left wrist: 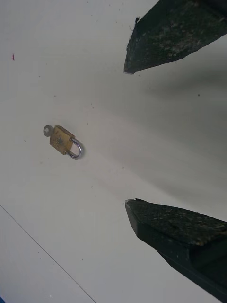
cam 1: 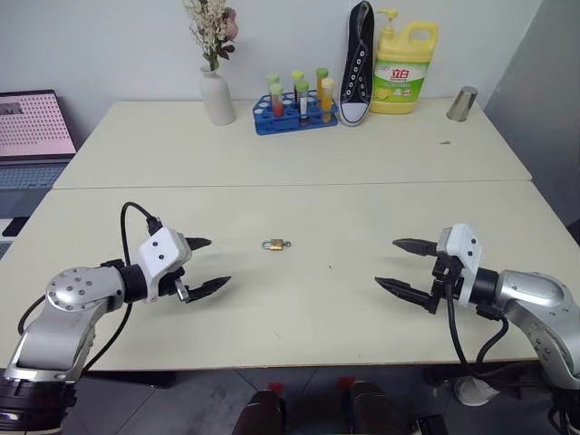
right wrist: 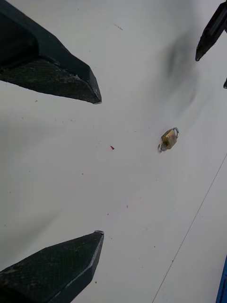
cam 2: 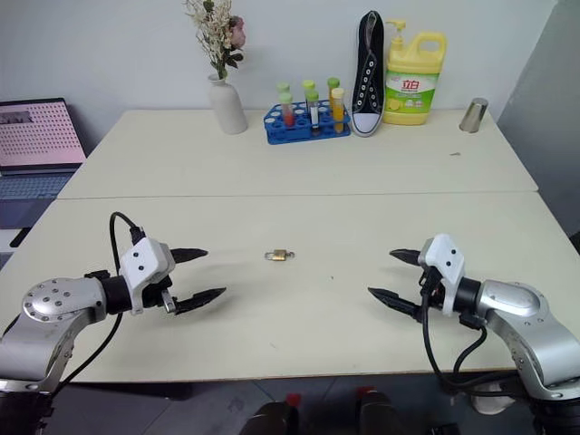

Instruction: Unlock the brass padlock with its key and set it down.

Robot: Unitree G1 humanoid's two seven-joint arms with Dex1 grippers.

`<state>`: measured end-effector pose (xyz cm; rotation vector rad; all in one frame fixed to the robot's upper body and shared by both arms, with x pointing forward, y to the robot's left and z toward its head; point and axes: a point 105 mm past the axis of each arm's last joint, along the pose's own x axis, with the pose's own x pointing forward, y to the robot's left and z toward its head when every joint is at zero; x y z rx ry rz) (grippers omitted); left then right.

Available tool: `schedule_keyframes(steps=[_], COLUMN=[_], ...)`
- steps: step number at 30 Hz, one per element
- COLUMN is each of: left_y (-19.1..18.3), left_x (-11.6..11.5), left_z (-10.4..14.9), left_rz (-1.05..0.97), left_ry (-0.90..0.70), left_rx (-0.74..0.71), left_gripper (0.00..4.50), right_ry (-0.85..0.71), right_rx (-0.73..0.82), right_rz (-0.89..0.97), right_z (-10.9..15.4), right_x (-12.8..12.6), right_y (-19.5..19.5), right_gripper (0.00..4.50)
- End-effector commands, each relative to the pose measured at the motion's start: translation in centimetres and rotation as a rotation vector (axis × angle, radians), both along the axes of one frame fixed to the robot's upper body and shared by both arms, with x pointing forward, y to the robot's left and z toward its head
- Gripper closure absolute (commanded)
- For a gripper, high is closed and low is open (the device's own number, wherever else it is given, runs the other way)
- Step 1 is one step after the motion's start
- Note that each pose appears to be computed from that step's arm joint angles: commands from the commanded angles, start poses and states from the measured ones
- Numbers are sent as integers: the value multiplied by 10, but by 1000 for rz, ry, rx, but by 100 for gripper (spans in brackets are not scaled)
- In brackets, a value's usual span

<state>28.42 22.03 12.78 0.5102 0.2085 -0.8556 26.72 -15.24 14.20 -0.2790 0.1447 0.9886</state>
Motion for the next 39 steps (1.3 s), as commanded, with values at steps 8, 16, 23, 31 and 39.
schedule_keyframes(steps=[8,16,23,31,39], left_y=[-3,-2,-6,-30,-56], left_x=[2,4,3,34,71], left_z=[11,11,8,1,-15], left_rz=[-8,-28,-64,-128,-258], left_ry=[-56,-68,-70,-124,-80], left_rx=[12,-13,-28,-22,41], left_gripper=[4,4,4,4,4], right_ry=[-54,-47,-35,35,114], right_rx=[-11,-2,-18,1,2], right_rz=[21,31,-29,-54,-112], right_z=[2,3,4,11,11], right_x=[1,2,12,8,-1], right_y=[1,9,9,19,28], right_gripper=[0,0,0,0,0])
